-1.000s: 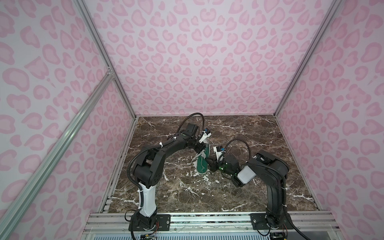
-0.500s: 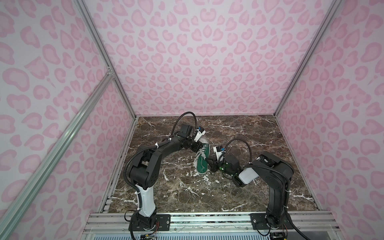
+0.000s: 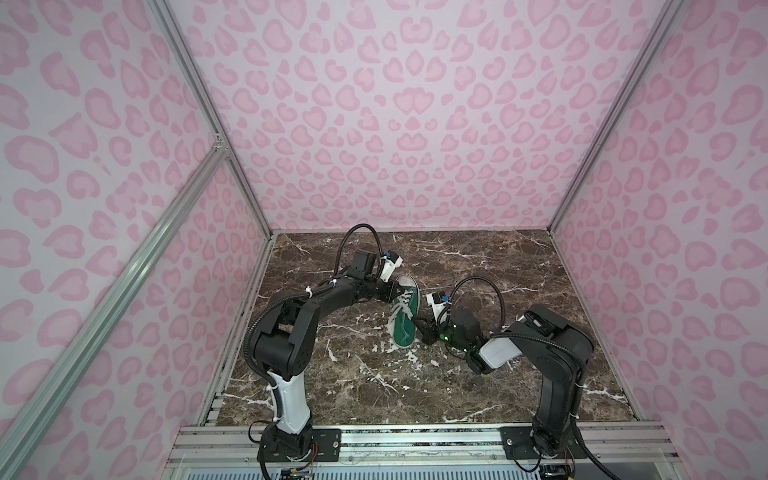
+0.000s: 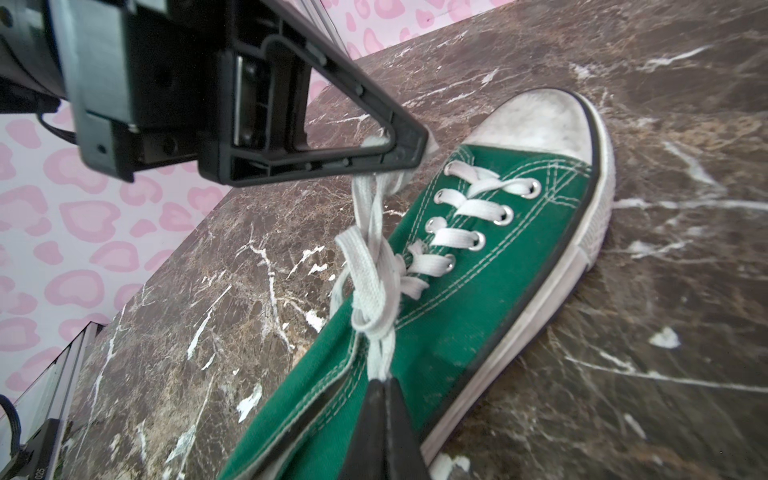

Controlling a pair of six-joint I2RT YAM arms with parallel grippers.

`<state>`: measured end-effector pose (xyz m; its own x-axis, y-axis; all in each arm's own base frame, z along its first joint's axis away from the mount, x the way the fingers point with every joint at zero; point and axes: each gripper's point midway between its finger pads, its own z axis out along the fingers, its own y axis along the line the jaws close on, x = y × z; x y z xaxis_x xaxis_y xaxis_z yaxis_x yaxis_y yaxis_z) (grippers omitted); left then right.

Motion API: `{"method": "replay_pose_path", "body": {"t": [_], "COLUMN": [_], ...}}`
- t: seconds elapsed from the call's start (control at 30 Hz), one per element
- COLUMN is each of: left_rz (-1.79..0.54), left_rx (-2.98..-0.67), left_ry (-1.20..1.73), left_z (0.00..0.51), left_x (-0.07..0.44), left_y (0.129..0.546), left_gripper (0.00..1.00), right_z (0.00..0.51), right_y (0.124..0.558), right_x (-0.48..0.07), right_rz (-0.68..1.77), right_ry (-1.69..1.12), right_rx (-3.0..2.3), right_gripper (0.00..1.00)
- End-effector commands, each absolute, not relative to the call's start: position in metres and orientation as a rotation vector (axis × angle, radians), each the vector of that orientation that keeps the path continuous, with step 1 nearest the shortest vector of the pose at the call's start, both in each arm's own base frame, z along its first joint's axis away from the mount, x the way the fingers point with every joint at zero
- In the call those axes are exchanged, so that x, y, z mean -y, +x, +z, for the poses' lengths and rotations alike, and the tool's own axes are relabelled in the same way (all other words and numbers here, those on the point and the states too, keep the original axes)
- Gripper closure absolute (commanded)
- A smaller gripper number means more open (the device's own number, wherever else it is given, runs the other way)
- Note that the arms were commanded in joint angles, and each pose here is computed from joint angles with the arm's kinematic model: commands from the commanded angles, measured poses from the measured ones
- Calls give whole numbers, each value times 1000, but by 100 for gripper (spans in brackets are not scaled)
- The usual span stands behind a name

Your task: Tie the shoes

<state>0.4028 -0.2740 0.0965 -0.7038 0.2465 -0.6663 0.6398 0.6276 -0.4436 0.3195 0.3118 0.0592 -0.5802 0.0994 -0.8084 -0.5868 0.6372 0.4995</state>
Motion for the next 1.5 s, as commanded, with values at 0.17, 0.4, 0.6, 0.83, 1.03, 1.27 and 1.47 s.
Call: {"method": "replay_pose_path", "body": {"t": [0.17, 0.4, 0.6, 0.83, 1.03, 1.27, 1.47], "left_rz": [-947, -923, -914, -933, -932, -928, -895], "left_rx": [-2265, -2263, -2278, -2279, -2288, -2301, -2303], "left_ry": [638, 607, 594, 561, 542, 520, 516], "left_z": [106, 110, 107, 104, 100, 93, 94], "left_x": [273, 268, 266, 262, 260, 254, 247], "left_y": [407, 411, 414, 414, 416, 419, 424], "left_gripper": [97, 97, 97, 97, 97, 97, 97], "right_z": [57, 59, 57, 55, 52, 47, 46], "right_y": [317, 314, 311, 308, 305, 299, 297], "right_x": [-310, -308, -306, -300, -295, -284, -278], "right_rz": [959, 943, 933, 920, 909, 893, 884], "right_ry": [-414, -435, -446, -439, -433, -418, -410], "right_rx": [-2000, -2012, -2028, -2042, -2062, -2081, -2092], "right_gripper": [100, 100, 100, 100, 100, 100, 100]}}
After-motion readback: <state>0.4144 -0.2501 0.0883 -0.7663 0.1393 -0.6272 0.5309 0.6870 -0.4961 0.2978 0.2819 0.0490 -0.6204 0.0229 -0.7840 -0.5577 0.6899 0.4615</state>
